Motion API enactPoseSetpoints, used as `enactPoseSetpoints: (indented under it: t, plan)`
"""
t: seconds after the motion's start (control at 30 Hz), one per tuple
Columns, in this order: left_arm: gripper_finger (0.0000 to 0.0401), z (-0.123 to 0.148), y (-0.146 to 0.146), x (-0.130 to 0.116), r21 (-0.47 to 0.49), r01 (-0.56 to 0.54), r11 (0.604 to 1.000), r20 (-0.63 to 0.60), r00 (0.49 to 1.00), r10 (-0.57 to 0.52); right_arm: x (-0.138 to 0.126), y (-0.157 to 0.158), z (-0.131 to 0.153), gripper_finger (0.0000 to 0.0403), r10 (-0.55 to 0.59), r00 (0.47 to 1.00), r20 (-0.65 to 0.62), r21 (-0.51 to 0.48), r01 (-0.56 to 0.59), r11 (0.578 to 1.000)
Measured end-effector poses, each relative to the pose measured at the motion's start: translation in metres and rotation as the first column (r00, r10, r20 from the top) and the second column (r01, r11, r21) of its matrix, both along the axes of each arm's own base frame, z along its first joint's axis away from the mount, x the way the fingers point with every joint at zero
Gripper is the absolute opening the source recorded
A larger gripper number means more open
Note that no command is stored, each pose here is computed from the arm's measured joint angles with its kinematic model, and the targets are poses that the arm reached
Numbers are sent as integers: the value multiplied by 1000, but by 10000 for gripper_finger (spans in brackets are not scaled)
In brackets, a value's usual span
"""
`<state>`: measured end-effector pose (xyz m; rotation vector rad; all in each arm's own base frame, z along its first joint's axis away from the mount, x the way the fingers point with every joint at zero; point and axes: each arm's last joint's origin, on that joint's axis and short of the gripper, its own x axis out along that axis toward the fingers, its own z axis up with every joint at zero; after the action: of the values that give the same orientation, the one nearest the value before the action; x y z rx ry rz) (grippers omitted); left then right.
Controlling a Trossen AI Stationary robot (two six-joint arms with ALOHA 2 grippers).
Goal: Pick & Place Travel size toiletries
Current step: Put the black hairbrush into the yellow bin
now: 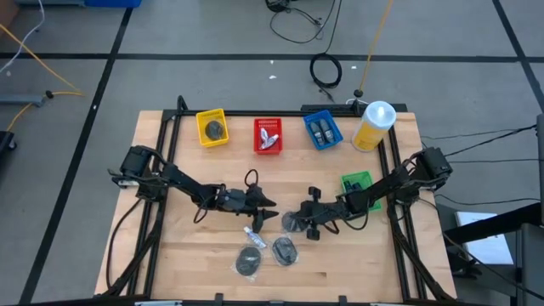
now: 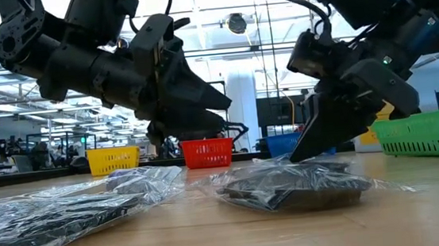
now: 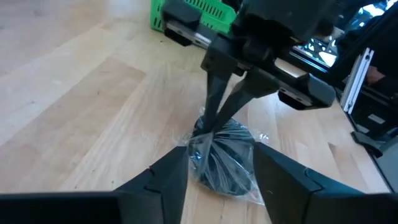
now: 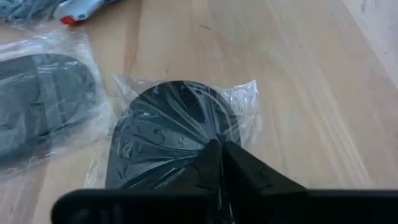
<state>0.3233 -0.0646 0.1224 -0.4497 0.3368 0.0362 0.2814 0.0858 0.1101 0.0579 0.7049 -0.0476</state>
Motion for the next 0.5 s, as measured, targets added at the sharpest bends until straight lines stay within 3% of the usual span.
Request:
enactPoseSetpoints:
  t: [0.17,0.3,0.5]
  plan:
    - [149,2,2,1,-56,-30,998,15,999,31,-2,9,14,2,-26,995,99,-107,36,994]
    - [152,6,5,3,-69,-45,997,62,997,49,-3,20,24,2,-42,976,216,-220,90,971]
    - [242,8,13,5,-115,-78,990,79,993,87,-2,25,31,1,-24,960,279,-283,107,953]
